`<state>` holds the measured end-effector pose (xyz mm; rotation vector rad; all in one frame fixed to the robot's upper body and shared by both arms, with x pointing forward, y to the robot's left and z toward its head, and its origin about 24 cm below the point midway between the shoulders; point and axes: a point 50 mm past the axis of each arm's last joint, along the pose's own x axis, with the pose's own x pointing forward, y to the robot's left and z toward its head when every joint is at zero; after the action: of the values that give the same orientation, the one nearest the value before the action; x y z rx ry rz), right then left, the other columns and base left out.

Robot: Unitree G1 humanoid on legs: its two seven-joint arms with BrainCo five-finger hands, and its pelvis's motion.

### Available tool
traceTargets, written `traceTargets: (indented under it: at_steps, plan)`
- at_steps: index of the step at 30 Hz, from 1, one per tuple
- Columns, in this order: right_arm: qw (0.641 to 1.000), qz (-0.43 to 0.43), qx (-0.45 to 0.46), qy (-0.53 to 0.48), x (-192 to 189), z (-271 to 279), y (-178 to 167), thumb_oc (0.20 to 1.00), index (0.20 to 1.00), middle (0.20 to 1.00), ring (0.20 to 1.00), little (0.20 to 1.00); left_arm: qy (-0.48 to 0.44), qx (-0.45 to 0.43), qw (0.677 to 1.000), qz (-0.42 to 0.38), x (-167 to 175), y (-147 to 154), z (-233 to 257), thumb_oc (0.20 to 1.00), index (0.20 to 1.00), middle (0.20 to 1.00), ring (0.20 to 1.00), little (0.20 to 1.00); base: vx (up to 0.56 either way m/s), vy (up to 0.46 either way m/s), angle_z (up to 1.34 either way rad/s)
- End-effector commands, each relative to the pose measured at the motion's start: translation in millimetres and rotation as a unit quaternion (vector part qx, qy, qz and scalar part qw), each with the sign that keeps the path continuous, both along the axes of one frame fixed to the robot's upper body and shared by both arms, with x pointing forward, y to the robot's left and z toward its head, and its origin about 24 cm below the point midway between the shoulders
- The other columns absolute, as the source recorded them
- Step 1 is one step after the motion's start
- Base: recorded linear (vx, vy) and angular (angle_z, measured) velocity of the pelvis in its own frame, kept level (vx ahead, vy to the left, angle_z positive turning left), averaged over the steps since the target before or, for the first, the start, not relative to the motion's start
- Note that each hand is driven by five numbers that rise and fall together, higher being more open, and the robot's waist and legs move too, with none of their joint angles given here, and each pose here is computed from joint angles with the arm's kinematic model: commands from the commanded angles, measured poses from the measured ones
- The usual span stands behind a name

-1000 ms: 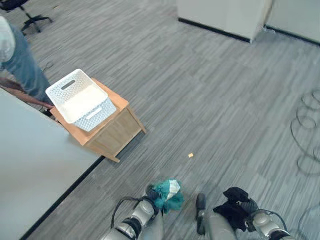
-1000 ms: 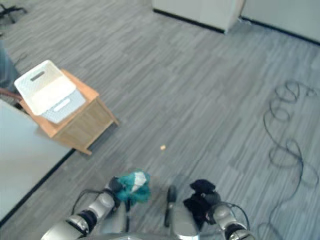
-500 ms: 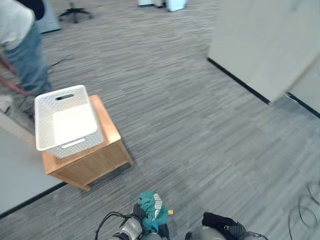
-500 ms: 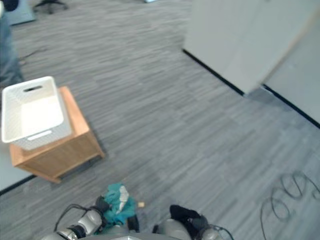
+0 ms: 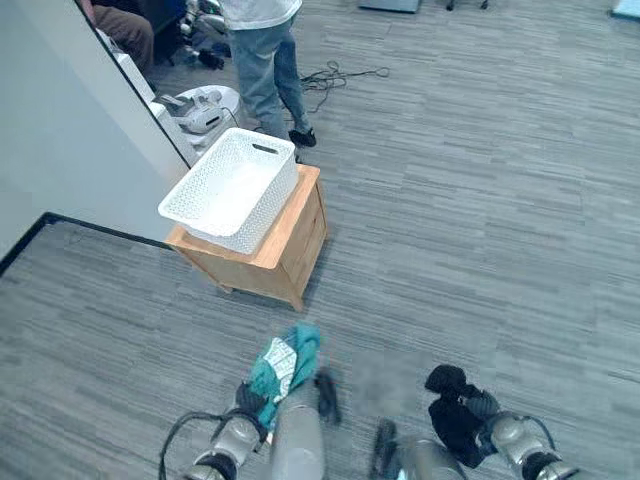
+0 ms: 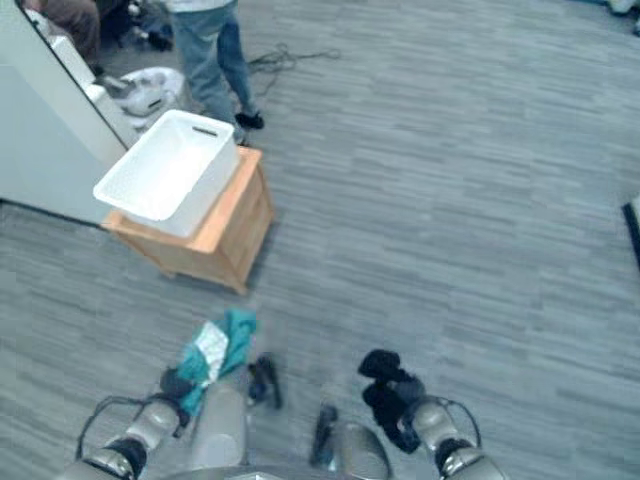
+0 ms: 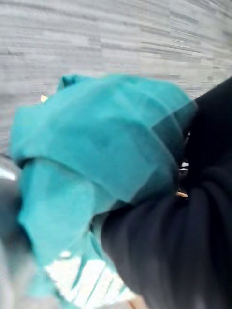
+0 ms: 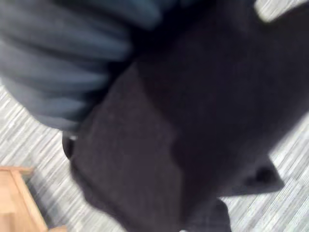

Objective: Tidy up the quilt and then pick up the clothes from the bed and put them into the laundry hamper.

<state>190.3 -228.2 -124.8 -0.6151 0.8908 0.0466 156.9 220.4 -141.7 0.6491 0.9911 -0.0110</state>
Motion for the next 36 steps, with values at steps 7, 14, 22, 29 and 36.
traceTargets:
  at_steps: [7, 14, 22, 29, 36]
  plan:
    - [0.998, 0.006, 0.051, 0.029, -33, -18, 27, 0.2, 0.2, 0.2, 0.2, 0.2, 0.064, -0.001, 0.998, 0.009, -24, 1, -12, 0.2, 0.2, 0.2, 0.2, 0.2, 0.46, 0.127, 0.83]
    - [0.997, 0.01, 0.035, 0.065, -52, -26, 23, 0.2, 0.2, 0.2, 0.2, 0.2, 0.0, -0.001, 1.0, -0.019, 11, -2, 3, 0.2, 0.2, 0.2, 0.2, 0.2, 0.47, -0.17, 1.17]
    - [0.999, 0.007, -0.004, 0.052, -40, -17, 0, 0.2, 0.2, 0.2, 0.2, 0.2, -0.043, -0.025, 0.999, -0.019, 29, -12, 11, 0.2, 0.2, 0.2, 0.2, 0.2, 0.27, -0.23, 0.89]
    - [0.999, 0.017, -0.01, 0.035, -29, -12, -1, 0.2, 0.2, 0.2, 0.2, 0.2, -0.024, -0.019, 0.999, -0.017, 15, -7, 5, 0.2, 0.2, 0.2, 0.2, 0.2, 0.33, 0.17, 0.49]
    - [0.999, 0.017, 0.021, 0.029, -29, -14, 14, 0.2, 0.2, 0.2, 0.2, 0.2, 0.023, 0.017, 0.999, -0.024, -5, 17, 1, 0.2, 0.2, 0.2, 0.2, 0.2, 0.39, 0.315, 0.29]
